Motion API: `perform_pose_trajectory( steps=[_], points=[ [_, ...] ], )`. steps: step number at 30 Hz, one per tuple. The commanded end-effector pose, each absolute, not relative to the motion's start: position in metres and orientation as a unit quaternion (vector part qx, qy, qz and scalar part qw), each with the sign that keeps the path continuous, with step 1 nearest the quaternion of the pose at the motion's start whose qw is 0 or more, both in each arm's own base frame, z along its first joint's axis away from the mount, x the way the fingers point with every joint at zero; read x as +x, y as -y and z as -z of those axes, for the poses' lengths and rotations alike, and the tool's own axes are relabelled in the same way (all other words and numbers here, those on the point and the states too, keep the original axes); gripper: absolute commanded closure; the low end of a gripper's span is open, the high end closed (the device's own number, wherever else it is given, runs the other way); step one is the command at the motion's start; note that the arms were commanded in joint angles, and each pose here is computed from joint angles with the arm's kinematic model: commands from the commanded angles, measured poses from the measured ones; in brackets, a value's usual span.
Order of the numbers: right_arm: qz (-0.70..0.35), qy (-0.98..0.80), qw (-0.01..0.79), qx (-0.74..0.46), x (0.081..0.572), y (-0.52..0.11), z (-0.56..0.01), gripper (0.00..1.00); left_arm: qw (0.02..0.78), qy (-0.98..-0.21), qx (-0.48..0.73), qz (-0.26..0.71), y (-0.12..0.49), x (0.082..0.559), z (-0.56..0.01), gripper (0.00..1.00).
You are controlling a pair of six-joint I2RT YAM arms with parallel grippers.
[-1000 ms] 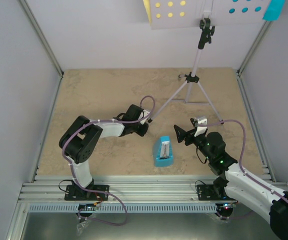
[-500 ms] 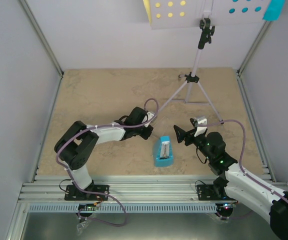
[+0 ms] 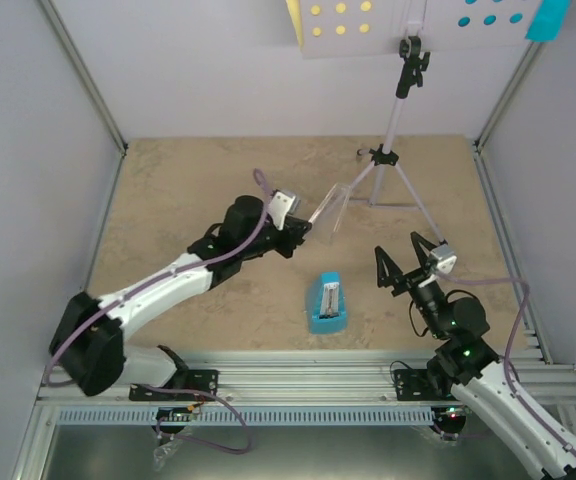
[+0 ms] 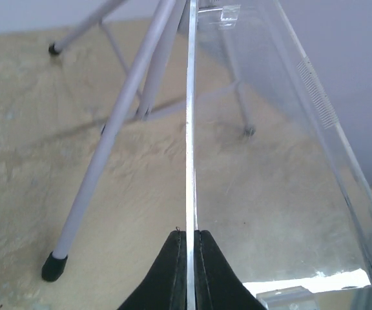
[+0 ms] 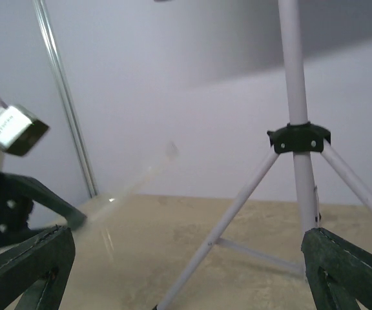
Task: Pack up the instrument practice props
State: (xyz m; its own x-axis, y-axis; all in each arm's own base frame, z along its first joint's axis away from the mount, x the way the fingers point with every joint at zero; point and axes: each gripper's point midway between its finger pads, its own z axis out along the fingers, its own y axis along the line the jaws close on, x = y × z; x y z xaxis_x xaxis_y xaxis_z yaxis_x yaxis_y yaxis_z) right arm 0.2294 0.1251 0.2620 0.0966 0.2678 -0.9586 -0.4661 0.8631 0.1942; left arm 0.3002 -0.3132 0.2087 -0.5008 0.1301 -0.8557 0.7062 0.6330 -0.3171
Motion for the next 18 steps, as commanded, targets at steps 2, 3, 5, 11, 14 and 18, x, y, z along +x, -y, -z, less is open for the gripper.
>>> perform_pose_trajectory(
  steps=[2,3,5,11,14,18],
  points=[
    [-0.264,-0.614,0.738,-0.090,0.220,-0.126,-0.265,0.02,0.448,-0.762,0.214,0.416,0.302,0.273,-0.273,1.00],
    [-0.271,-0.617,0.733,-0.093,0.219,-0.128,-0.267,0.02,0.447,-0.759,0.207,0.425,0.298,0.268,-0.284,1.00],
    [-0.300,-0.624,0.714,-0.100,0.215,-0.136,-0.275,0.02,0.439,-0.739,0.218,0.461,0.299,0.251,-0.310,1.00],
    [-0.516,-0.513,0.676,-0.116,0.158,-0.156,-0.363,0.02,0.385,-0.591,0.348,0.617,0.315,0.172,-0.372,1.00],
    [-0.560,-0.493,0.653,-0.132,0.144,-0.162,-0.388,0.02,0.372,-0.560,0.366,0.643,0.313,0.158,-0.366,1.00],
    [-0.593,-0.477,0.615,-0.208,0.125,-0.185,-0.408,0.02,0.357,-0.537,0.372,0.668,0.309,0.148,-0.355,1.00]
  ],
)
